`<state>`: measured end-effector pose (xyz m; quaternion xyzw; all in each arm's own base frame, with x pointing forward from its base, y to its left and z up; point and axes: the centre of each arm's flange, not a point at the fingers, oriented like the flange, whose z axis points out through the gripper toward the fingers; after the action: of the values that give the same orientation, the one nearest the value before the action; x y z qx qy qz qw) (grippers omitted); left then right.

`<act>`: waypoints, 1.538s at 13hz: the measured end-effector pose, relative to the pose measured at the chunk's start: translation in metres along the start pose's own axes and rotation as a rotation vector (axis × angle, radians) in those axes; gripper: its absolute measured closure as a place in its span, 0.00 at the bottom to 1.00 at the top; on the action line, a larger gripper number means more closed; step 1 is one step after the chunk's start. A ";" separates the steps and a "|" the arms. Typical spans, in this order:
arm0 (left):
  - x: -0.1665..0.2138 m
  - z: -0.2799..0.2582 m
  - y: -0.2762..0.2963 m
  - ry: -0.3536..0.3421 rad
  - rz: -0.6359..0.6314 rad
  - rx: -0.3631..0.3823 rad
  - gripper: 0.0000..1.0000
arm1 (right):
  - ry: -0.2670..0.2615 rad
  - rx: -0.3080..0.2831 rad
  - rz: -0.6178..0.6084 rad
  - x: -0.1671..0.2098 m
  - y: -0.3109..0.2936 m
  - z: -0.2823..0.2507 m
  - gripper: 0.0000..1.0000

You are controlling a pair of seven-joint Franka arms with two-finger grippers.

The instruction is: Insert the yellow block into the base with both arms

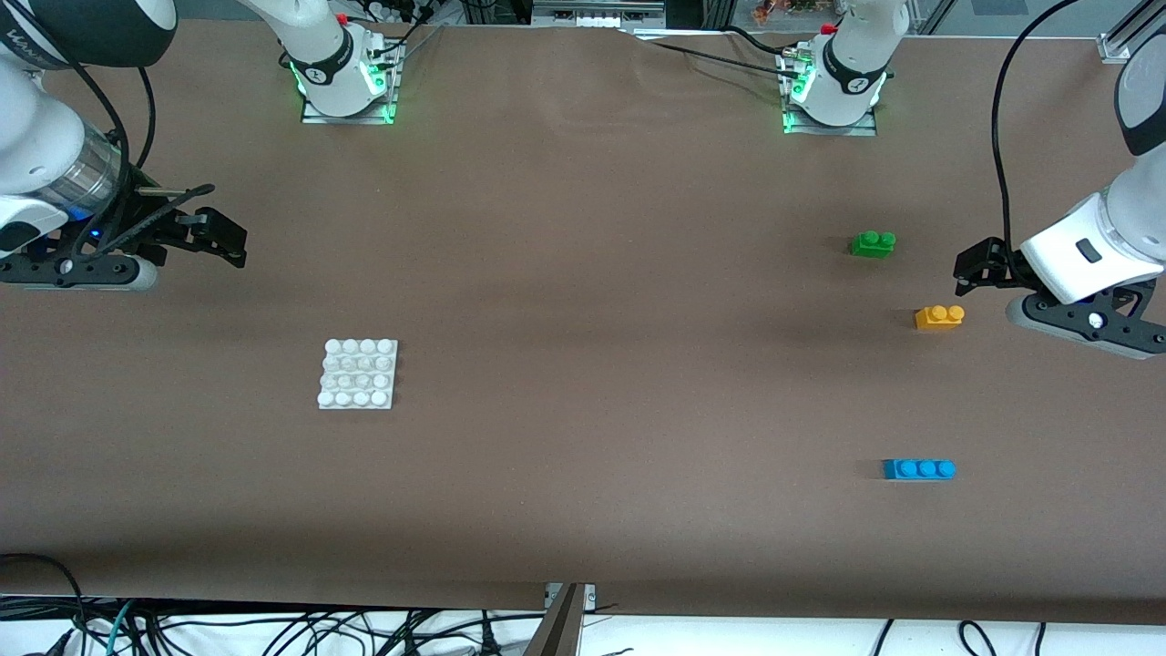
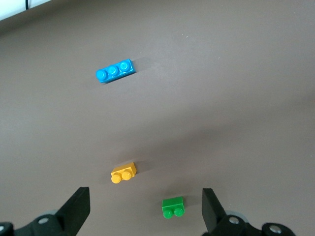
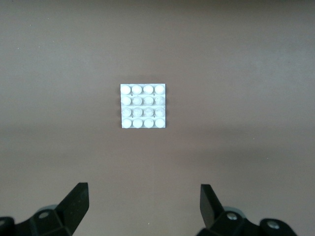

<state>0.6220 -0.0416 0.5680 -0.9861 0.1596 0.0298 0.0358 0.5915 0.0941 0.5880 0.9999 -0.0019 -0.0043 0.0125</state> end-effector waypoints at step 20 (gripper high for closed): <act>-0.044 0.014 -0.023 -0.001 -0.145 -0.035 0.00 | -0.005 -0.001 -0.015 0.000 0.001 0.002 0.00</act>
<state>0.5874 -0.0047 0.5584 -0.9955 0.0873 0.0305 0.0209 0.5915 0.0930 0.5865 0.9999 0.0057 -0.0068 0.0132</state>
